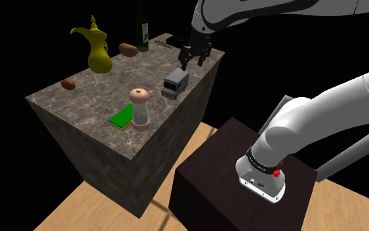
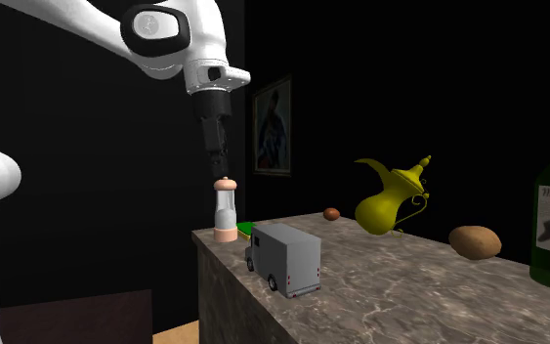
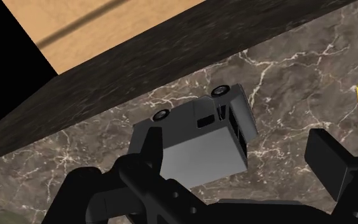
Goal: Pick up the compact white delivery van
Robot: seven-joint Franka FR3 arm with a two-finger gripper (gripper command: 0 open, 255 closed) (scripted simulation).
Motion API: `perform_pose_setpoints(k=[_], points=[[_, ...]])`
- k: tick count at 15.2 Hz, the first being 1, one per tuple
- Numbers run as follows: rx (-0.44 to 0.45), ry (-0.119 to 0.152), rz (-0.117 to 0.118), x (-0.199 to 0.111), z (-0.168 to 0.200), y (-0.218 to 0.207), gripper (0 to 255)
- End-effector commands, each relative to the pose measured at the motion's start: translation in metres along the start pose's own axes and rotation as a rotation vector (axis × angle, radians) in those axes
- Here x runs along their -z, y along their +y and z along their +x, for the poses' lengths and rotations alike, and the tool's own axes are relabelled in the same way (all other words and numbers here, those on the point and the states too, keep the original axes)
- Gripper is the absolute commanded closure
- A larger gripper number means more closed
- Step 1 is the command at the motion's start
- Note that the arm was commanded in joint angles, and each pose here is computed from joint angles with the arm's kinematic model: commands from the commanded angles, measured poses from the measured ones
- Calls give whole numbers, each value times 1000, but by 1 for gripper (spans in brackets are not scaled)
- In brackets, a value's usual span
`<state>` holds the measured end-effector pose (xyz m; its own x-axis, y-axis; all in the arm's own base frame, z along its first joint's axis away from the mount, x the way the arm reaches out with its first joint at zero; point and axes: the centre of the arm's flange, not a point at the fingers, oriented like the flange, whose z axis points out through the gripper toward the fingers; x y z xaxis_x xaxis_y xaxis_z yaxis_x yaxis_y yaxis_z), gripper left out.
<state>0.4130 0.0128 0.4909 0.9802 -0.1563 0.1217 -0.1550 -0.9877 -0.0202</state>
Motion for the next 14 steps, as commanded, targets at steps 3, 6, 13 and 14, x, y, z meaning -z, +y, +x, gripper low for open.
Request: perform_pose_setpoints(k=[3, 6, 13, 14], points=[[-18, -21, 5, -49, 20, -8, 0], [-31, -37, 9, -86, 35, -12, 0], [-39, -46, 11, -133, 40, -14, 0], [-39, -46, 11, -139, 39, -14, 0]])
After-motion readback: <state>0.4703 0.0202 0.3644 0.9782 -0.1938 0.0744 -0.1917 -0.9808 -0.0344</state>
